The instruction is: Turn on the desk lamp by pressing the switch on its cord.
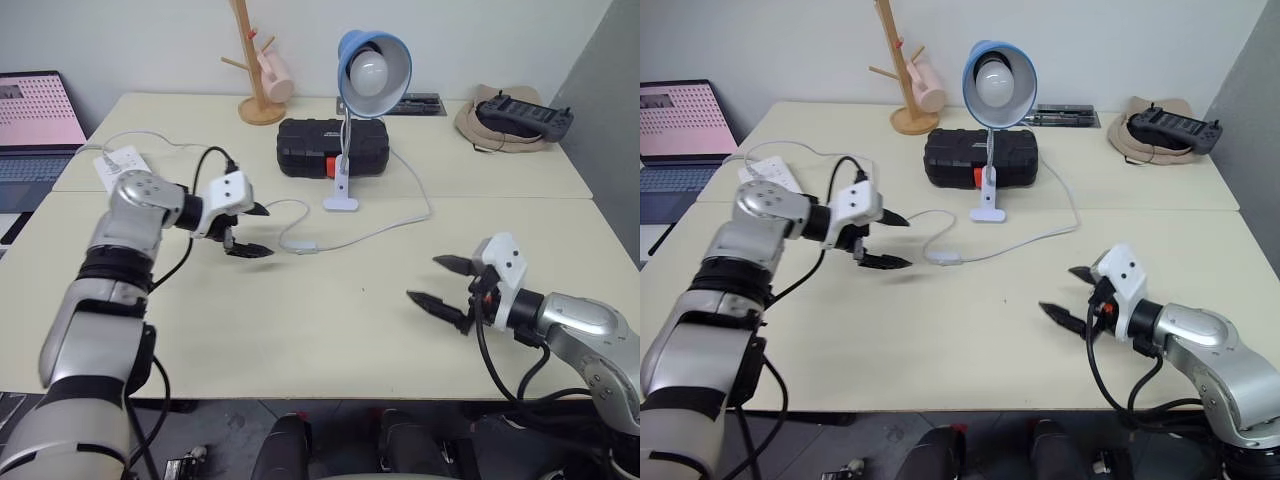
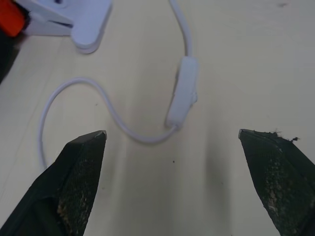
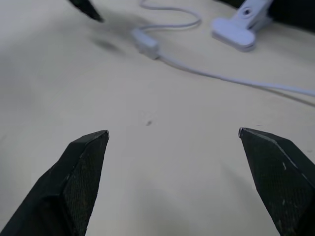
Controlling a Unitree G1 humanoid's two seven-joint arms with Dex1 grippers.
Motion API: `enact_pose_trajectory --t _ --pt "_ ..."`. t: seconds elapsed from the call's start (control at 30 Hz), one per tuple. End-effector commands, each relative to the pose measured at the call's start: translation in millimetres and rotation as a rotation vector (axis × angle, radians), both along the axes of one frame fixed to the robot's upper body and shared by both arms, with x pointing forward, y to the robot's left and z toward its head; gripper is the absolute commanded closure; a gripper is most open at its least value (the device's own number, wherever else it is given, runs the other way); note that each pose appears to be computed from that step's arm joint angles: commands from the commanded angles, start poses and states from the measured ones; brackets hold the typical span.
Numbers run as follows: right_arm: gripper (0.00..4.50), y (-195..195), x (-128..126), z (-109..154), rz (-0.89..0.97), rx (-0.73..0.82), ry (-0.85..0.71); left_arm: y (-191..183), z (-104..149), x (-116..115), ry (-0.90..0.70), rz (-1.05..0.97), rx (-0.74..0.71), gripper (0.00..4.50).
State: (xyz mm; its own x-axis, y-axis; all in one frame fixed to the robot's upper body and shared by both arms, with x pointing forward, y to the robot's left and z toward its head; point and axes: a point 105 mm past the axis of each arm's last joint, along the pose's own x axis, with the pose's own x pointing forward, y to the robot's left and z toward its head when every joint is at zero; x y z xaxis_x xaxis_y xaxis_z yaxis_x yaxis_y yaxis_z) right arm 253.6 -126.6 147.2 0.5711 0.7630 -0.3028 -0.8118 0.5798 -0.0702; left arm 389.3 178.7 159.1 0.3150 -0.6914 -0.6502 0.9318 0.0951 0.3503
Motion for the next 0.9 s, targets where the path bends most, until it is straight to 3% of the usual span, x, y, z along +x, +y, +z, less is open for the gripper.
enact_pose_trajectory --t 0.03,0.23,0.33,0.87,0.9 --pt "0.05 13 -2 7 0.033 0.009 -0.037 -3 0 4 -0.046 -0.066 0.115 0.00" --pt "0.05 14 4 1 -0.046 0.018 -0.049 -14 -18 12 -0.067 -0.073 0.187 0.00" --pt "0.00 10 -1 -3 -0.071 0.015 -0.042 -15 -22 11 -0.060 -0.087 0.205 0.50" --pt "0.00 5 -2 -2 -0.120 -0.002 -0.056 -22 -27 14 -0.068 -0.068 0.173 4.10" --pt "0.00 5 -2 -2 -0.120 -0.002 -0.057 -22 -27 14 -0.068 -0.066 0.166 4.12"
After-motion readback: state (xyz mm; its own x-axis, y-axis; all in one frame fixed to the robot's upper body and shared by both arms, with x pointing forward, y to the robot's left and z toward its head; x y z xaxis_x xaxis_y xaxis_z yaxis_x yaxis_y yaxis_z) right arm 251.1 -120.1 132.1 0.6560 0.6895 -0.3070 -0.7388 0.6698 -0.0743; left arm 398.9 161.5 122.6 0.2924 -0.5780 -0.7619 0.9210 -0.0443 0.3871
